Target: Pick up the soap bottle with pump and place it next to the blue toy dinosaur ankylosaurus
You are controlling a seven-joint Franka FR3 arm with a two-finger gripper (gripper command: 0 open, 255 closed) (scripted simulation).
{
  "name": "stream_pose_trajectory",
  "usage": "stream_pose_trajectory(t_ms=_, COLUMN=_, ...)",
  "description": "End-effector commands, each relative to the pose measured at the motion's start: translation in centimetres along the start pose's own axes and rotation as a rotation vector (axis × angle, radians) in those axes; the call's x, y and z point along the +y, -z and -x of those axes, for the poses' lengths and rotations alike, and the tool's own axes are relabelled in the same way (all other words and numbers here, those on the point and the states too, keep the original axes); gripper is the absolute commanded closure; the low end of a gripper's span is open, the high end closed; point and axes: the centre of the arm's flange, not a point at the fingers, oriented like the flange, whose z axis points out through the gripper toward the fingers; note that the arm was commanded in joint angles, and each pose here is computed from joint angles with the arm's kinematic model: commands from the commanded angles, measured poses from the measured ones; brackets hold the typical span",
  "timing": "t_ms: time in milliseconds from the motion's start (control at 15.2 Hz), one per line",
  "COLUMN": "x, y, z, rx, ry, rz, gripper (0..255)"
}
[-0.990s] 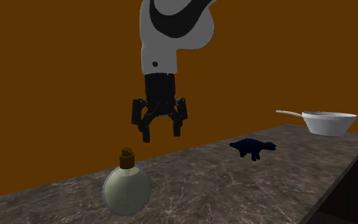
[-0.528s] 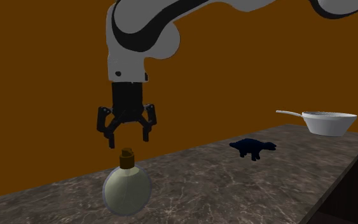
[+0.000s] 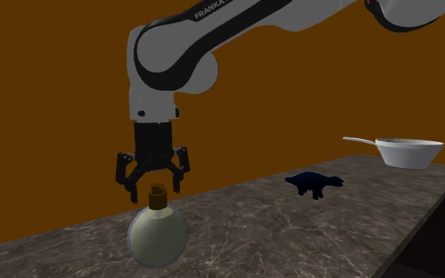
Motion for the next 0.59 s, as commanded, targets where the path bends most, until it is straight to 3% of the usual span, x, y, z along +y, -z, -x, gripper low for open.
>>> stream_pose_trajectory(t_ms=0, x=0.06, y=-0.36, z=-0.05, rx=0.0, ry=0.0, rz=0.0, gripper=0)
stream_pose_trajectory(t_ms=462, x=0.06, y=-0.36, z=-0.05, rx=0.0, ry=0.0, rz=0.0, gripper=0)
stream_pose_trajectory(t_ms=528, x=0.06, y=-0.36, z=-0.05, rx=0.0, ry=0.0, rz=0.0, gripper=255)
